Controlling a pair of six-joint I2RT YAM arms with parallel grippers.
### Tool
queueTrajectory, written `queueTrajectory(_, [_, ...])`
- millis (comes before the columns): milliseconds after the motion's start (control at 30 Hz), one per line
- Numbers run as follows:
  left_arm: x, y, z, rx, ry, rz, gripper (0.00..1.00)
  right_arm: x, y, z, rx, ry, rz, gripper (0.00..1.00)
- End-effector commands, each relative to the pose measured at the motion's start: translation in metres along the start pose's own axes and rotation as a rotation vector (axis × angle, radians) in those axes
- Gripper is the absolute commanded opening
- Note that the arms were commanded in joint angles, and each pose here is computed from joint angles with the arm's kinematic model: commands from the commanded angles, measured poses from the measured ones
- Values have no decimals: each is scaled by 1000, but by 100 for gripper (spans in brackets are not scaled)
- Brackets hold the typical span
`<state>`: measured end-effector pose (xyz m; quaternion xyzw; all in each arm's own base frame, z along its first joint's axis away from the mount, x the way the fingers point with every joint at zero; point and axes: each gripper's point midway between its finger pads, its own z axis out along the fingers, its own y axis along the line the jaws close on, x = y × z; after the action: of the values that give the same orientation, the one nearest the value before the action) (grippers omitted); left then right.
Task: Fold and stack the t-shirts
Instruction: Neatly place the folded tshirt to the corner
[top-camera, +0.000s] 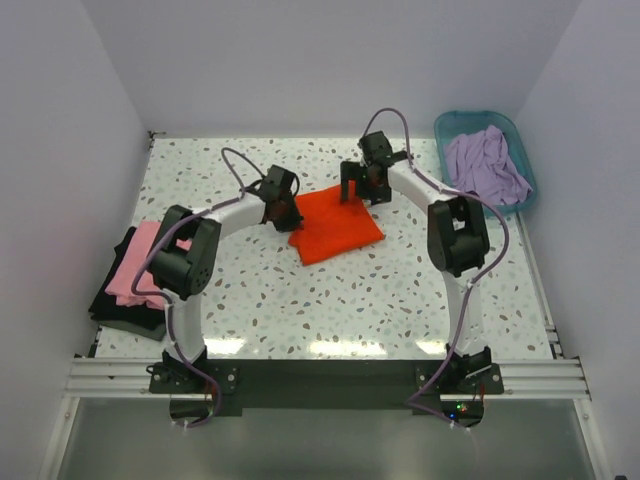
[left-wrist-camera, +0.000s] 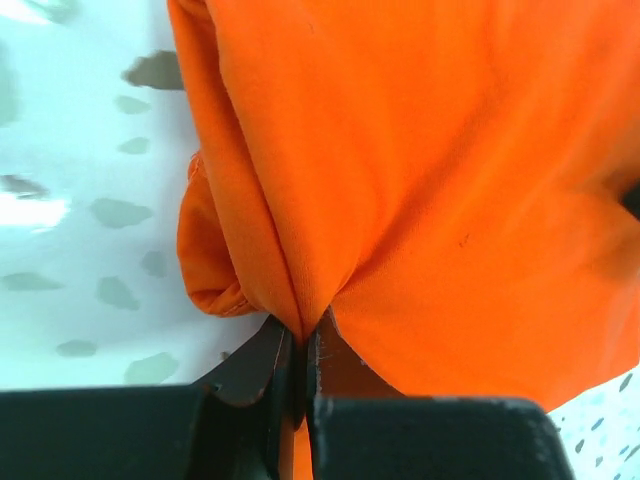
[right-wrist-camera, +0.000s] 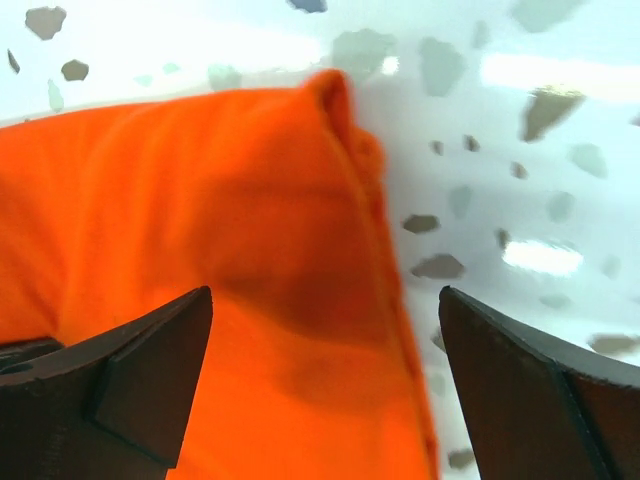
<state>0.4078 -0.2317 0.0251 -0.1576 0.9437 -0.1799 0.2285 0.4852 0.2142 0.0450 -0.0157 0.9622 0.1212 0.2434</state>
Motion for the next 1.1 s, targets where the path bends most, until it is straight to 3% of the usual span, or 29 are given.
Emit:
queueTrajectory(0, [-39,11,-39,-113,-93,-62,0,-60,-3,-84,52,-179,53,99])
queueTrajectory(200, [-84,47,-81,-207,-170,-220,0,-67,-3,-140,45,-272,75,99])
queueTrajectory(333, [-123,74,-111,-323,-248,-300,0,-51,4,-148,6,-264,77,99])
queueTrajectory(600, [-157,128,-154,-543,-276,-460,0,-22,19,-147,-26,-222,47,99])
queueTrajectory(1067, [-192,179,-222,-509,-380,-668,0,0,44,-144,-51,-189,-9,99])
